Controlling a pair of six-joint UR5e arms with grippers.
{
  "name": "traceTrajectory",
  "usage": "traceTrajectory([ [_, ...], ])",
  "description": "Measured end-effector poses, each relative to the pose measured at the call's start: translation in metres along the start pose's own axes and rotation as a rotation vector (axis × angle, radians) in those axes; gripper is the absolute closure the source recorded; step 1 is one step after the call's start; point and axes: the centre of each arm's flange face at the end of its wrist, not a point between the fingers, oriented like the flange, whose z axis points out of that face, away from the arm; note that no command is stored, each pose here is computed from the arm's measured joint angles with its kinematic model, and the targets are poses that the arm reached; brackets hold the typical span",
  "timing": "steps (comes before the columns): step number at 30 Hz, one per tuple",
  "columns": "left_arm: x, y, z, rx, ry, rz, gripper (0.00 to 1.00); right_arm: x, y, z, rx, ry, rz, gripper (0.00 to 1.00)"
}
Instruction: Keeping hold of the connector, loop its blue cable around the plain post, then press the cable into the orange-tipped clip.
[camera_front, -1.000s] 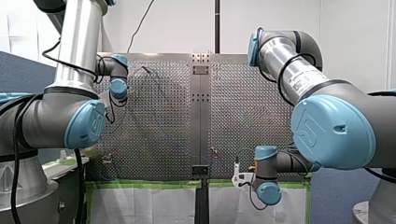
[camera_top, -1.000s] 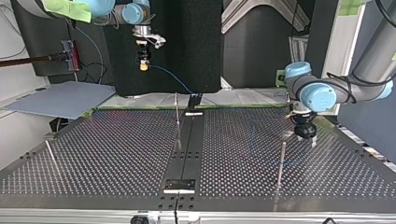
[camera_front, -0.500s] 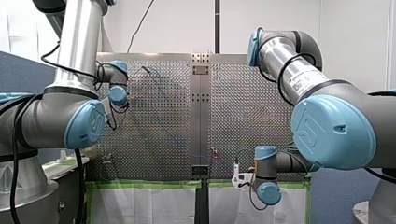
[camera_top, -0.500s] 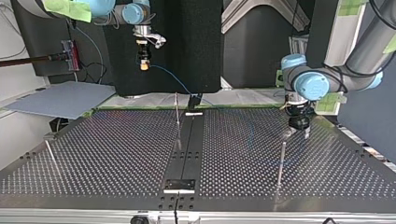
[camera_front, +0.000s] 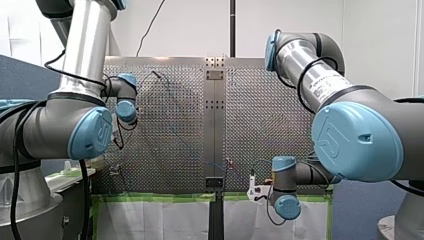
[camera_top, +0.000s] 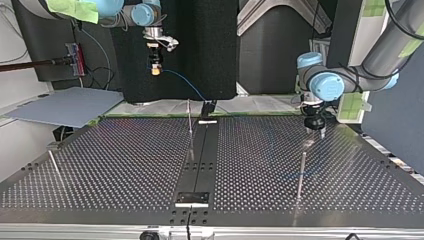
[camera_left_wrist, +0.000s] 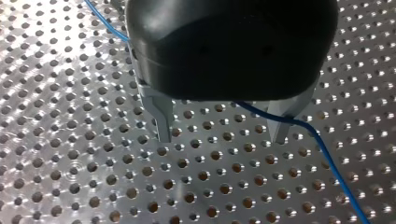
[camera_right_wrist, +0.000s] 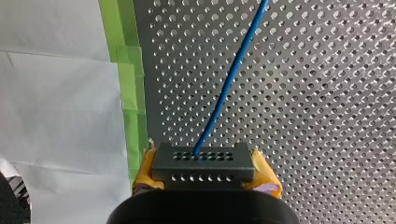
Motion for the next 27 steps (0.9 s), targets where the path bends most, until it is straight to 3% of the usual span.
traceTrajectory([
  [8,0.002,-0.002,0.001,0.03,0.004,-0.019,0.0,0.0,-0.001,0.0,0.002,-0.002,-0.001,1.0],
  [17,0.002,-0.014,0.006,0.128,-0.007,-0.093,0.0,-0.001,-0.001,-0.001,0.001,-0.008,-0.002,1.0],
  [21,0.011,-0.015,0.01,0.168,0.011,-0.132,0.0,-0.001,-0.001,-0.001,0.0,-0.006,-0.002,1.0],
  [27,0.028,-0.006,0.014,0.158,0.044,-0.159,0.0,0.0,-0.001,0.001,0.0,-0.003,0.0,1.0],
])
